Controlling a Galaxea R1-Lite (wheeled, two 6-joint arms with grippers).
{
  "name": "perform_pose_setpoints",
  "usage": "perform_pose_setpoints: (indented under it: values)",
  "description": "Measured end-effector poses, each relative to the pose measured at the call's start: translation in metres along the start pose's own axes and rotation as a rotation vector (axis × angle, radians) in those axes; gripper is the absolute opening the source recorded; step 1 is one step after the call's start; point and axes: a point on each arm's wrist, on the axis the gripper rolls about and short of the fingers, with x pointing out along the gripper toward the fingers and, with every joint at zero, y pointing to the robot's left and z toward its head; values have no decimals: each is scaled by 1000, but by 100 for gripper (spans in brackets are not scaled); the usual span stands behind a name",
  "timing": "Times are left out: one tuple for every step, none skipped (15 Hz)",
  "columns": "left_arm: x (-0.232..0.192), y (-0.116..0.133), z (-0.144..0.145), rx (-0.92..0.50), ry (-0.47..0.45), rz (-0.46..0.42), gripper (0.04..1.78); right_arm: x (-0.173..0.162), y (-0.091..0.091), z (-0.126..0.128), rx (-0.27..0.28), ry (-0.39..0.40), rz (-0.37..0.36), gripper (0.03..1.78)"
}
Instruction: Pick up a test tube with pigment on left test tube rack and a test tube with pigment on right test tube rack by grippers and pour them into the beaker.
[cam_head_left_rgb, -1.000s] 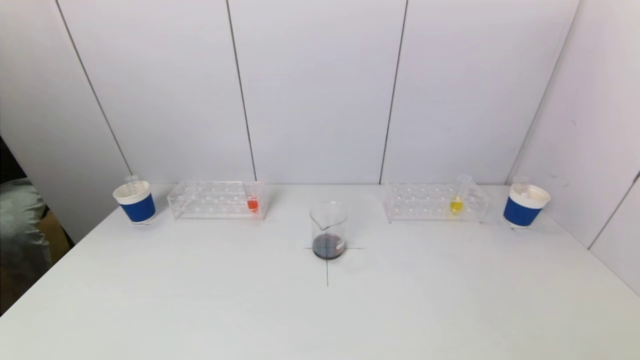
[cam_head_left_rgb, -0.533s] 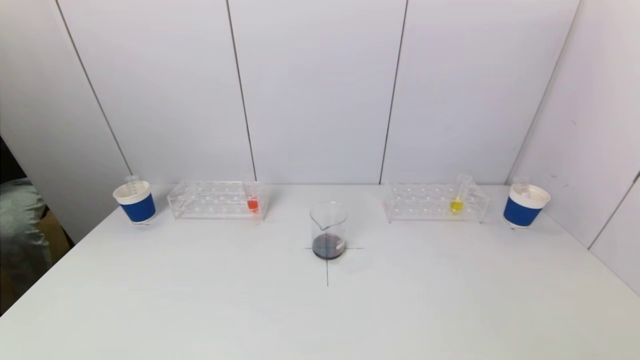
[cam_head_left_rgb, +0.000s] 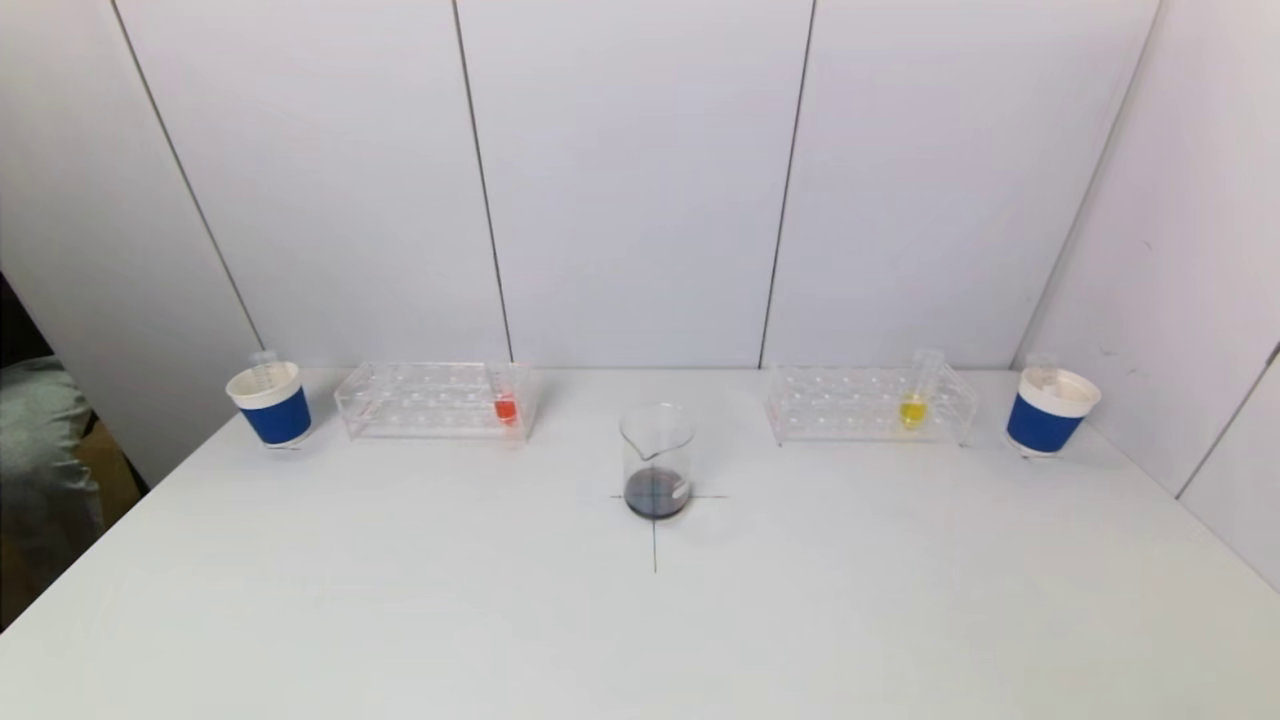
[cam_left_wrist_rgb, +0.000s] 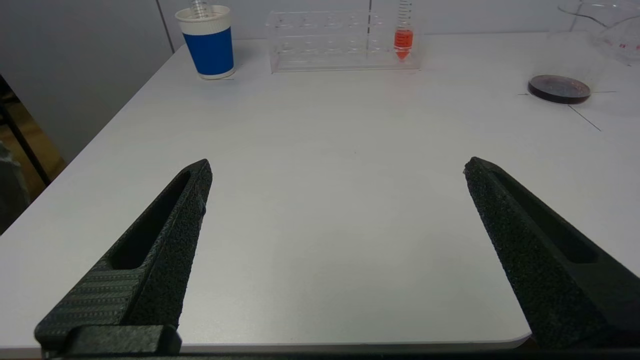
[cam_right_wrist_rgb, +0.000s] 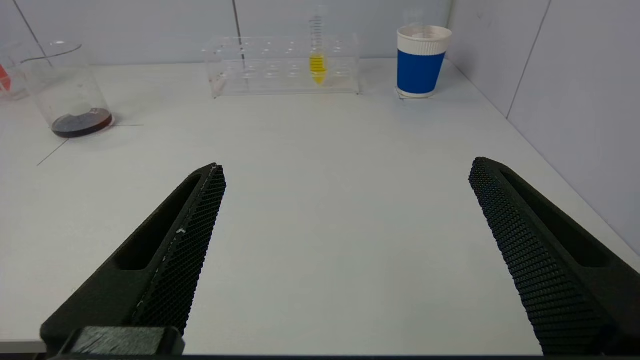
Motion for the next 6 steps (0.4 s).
perform_pose_setpoints:
  values:
    - [0, 0, 0, 0, 0, 0, 176, 0, 0, 0, 2, 0, 0, 177]
    - [0, 0, 0, 0, 0, 0, 176, 0, 0, 0, -2, 0, 0, 177]
    - [0, 0, 0, 0, 0, 0, 176, 0, 0, 0, -4, 0, 0, 177]
    - [0, 0, 0, 0, 0, 0, 176, 0, 0, 0, 0, 0, 0, 177]
    - [0, 0, 0, 0, 0, 0, 176, 0, 0, 0, 1, 0, 0, 177]
    - [0, 0, 0, 0, 0, 0, 176, 0, 0, 0, 1, 0, 0, 177]
